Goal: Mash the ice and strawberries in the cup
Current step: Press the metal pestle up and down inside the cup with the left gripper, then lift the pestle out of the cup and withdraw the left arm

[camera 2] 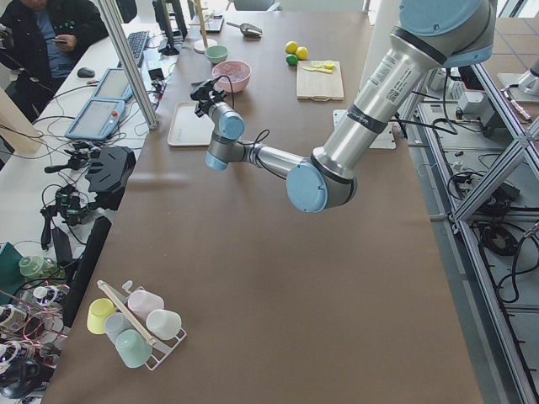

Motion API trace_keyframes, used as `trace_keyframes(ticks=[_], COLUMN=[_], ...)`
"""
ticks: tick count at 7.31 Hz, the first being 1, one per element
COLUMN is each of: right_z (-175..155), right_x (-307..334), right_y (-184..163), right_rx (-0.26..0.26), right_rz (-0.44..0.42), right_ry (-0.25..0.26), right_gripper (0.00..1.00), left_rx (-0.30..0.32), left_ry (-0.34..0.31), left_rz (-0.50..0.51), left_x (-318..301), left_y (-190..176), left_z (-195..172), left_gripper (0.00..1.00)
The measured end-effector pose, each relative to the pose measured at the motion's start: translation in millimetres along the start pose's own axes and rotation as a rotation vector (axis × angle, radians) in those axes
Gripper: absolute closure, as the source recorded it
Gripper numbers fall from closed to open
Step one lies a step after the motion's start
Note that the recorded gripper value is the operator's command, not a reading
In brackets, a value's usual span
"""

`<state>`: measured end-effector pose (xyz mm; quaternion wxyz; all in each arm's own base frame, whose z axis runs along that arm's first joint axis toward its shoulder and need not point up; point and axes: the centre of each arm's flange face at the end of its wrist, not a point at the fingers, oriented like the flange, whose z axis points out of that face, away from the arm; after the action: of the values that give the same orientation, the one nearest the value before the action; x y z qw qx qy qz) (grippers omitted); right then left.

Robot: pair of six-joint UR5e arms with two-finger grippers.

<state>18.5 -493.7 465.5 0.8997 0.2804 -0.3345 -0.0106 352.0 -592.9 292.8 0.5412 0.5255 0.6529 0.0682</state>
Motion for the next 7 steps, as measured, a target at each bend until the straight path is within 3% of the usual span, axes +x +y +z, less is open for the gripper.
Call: trace_keyframes(ticks=[7], right_z=[2], right_x=[0], right_y=[-5], right_rx=[0.004], right_rz=[-0.003], right_ry=[0.001], right_gripper=[0.01], left_rx=[-0.039], left_ry=[-0.023], left_rz=[-0.017], left_x=[-4], left_y=[33], left_z=[5], left_gripper=[1.00])
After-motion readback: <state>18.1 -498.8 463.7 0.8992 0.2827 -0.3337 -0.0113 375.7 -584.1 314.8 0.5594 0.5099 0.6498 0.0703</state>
